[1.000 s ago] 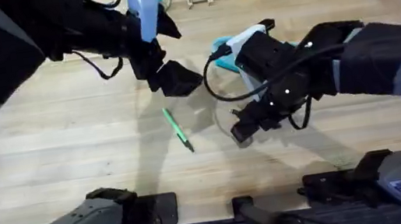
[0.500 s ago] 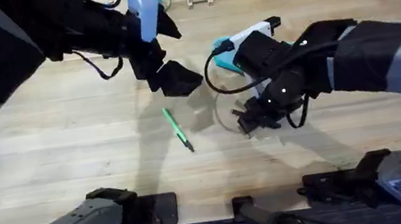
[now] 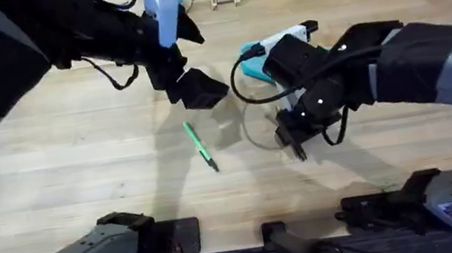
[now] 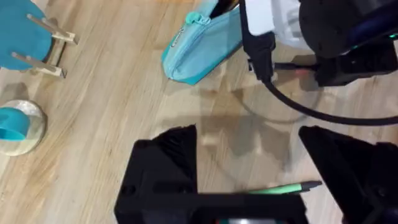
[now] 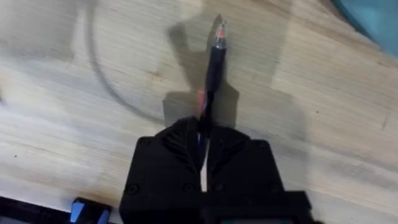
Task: Unzip the bag, pick up the pens from the table one at a time and place them inside, then zip the bag closed.
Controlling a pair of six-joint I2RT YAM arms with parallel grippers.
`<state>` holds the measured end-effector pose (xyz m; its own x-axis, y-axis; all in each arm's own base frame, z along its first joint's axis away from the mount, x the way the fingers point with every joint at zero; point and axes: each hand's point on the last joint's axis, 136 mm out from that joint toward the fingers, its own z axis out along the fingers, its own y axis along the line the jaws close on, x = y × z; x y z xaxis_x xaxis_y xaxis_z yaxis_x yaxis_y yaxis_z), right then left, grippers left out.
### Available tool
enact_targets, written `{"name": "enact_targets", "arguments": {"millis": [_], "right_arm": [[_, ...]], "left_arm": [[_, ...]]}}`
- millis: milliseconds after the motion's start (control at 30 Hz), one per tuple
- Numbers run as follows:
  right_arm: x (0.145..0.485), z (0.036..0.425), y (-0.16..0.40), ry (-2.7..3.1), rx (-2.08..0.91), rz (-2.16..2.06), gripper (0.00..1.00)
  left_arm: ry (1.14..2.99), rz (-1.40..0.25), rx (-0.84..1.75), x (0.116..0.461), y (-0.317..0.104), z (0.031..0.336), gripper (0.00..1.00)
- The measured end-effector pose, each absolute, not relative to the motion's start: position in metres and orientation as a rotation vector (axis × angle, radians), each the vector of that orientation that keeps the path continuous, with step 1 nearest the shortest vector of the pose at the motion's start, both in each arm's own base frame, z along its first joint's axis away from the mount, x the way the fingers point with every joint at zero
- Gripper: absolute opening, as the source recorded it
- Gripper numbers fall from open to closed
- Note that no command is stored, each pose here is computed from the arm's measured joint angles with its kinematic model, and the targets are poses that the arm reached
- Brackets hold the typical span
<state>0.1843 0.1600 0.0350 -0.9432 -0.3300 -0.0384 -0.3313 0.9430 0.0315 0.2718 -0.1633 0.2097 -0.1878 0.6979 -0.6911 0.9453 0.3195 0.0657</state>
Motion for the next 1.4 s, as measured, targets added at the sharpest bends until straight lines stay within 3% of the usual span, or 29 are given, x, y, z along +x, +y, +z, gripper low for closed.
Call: {"name": "enact_targets", "arguments": {"millis": [333,767,967,1400], "right_arm": [[0.181,0.046,0.158,3.099,-0.541,0.029,0.032],[0.208,0.126,0.181,2.913,-0.674,0.145,0.033],[0.217,0.149,0.185,2.772,-0.871,0.151,0.033],[0.263,0.169,0.135,2.638,-0.984,-0.044,0.033]], "left_arm": [[1.96,-0.507,1.446,0.272,-0.163,0.21,0.993],[1.96,-0.506,1.446,0.272,-0.163,0.21,0.993],[1.96,-0.506,1.446,0.272,-0.163,0.21,0.993],[1.96,-0.507,1.446,0.272,-0.163,0.21,0.994]]}}
